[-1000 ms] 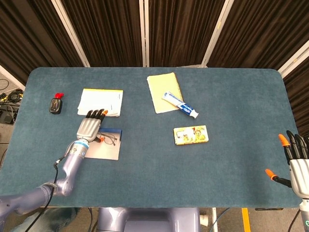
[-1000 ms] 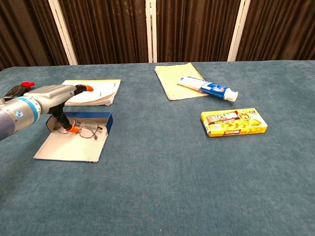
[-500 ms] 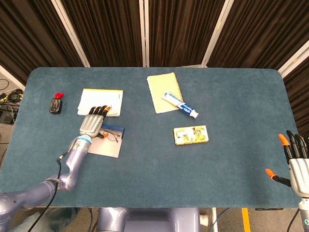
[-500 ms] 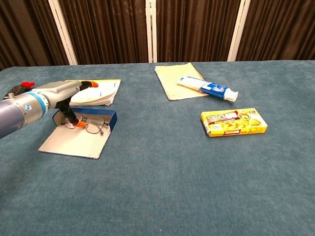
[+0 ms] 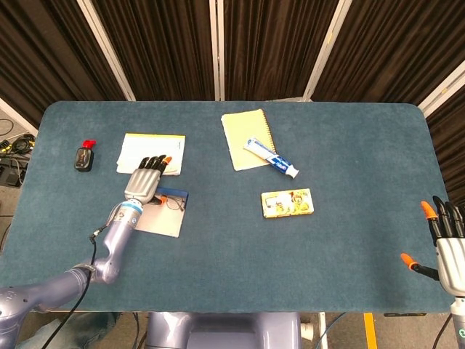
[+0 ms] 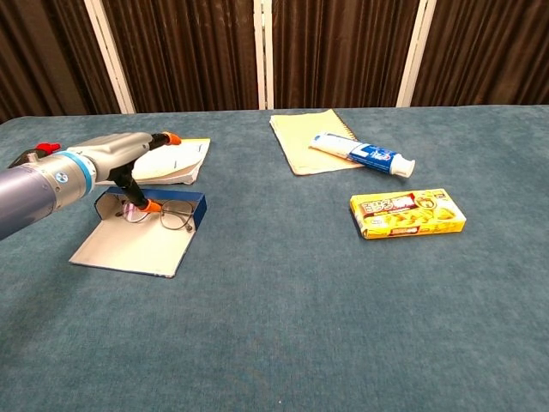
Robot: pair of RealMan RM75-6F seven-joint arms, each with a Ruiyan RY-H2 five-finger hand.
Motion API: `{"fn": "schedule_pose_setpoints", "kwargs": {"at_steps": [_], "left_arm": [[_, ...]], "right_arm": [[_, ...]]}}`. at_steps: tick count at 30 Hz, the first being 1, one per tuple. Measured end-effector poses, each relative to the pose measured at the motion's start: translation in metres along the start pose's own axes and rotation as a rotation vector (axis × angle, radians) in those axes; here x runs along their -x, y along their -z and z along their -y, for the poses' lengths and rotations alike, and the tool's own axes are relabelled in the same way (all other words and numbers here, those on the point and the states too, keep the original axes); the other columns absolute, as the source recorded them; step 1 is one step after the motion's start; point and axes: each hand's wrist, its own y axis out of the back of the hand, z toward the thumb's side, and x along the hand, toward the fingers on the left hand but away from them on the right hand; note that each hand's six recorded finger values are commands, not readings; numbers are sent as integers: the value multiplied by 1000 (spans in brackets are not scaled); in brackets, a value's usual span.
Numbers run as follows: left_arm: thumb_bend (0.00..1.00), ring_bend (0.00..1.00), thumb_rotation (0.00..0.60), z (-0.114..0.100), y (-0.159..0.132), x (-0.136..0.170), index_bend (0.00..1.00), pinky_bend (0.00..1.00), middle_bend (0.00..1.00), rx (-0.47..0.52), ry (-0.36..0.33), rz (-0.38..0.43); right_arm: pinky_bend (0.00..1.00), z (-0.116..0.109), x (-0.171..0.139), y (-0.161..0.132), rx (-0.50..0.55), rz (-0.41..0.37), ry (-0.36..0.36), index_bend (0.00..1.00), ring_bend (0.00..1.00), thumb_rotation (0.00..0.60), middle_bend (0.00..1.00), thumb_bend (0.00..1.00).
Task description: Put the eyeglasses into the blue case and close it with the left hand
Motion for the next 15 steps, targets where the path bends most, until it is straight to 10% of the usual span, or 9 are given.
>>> {"fn": "schedule_pose_setpoints", "kwargs": {"at_steps": [15], "left_arm": [[200,0,600,-5,-1,2,0,0,0,-24,-33,11]], "right_arm": [[0,1,0,0,3,1,-2,0,0,600,0,0]]}}
